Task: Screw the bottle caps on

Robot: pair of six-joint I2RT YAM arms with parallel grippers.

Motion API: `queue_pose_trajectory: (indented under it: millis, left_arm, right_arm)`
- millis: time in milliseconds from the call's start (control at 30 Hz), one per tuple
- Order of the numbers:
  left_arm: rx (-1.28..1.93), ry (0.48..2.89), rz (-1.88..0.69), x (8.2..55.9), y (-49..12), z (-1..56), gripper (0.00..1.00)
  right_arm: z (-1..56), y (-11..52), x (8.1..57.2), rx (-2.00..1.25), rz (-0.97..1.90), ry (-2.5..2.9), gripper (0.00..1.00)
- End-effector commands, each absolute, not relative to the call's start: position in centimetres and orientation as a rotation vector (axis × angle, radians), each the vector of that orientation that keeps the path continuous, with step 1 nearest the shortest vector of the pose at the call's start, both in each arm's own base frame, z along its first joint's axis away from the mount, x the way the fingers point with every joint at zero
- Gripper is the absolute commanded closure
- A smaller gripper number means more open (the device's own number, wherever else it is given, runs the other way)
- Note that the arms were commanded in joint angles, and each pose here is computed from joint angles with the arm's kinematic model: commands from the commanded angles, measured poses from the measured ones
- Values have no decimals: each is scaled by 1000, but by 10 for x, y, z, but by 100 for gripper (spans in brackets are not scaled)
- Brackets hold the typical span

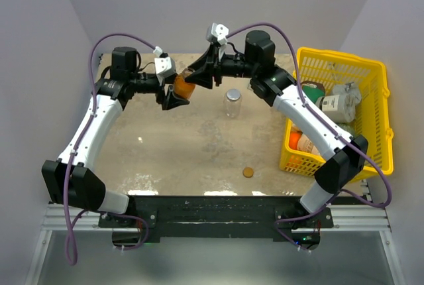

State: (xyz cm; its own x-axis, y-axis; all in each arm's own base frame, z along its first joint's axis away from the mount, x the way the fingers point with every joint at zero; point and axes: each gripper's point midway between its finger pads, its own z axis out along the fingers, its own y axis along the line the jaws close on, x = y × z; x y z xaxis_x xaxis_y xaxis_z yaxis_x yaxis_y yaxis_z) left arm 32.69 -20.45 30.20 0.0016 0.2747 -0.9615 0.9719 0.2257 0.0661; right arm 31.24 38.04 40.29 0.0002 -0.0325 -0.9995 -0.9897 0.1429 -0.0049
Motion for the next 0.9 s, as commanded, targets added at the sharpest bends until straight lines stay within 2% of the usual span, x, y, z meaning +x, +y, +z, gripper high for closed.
queue_pose_trajectory:
  millis: [0, 33, 67, 100, 133, 167, 267, 333, 400, 467, 533, 633, 733, 867]
  left_arm:
    - [1239, 1416, -871, 328, -209, 317, 29]
    - [1242, 1422, -883, 325, -210, 315, 34]
    - [1247, 1426, -888, 325, -210, 312, 46]
    - [1257, 1422, -885, 324, -209, 310, 53]
    - [1257, 1447, -896, 322, -208, 304, 61]
    - [1258, 1463, -897, 322, -208, 299, 78]
    - [1251, 1531, -863, 322, -202, 281, 100]
    - [1239, 1580, -814, 321, -195, 266, 100]
    - [1213, 1613, -748, 326, -188, 257, 100]
    - [1178, 1656, -728, 323, -184, 246, 100]
    - [1150, 1684, -678, 326, -178, 238, 100]
    - [1080, 1721, -625, 332, -171, 234, 100]
    - [1067, 1739, -616, 332, -168, 230, 100]
    - [1060, 1743, -618, 331, -168, 230, 100]
  right_arm:
    - [407, 383, 311, -1117, 1110, 1281, 100]
    - [403, 384, 313, -1093, 1126, 1318, 100]
    - [398, 383, 316, -1077, 1122, 1344, 92]
    - [391, 381, 321, -1061, 1105, 1390, 83]
    - [391, 378, 324, -1055, 1091, 1399, 62]
    - [398, 369, 328, -1037, 1069, 1397, 55]
    - [412, 336, 342, -1013, 915, 1399, 41]
    - [396, 312, 348, -1065, 765, 1449, 33]
    - [364, 285, 342, -1155, 638, 1547, 33]
    - [316, 263, 339, -1363, 463, 1562, 33]
    - [258, 236, 315, -1652, 371, 1596, 34]
    - [192, 201, 280, -2015, 343, 1611, 33]
    - [149, 173, 268, -2223, 267, 1587, 30]
    - [119, 161, 248, -2425, 275, 1393, 32]
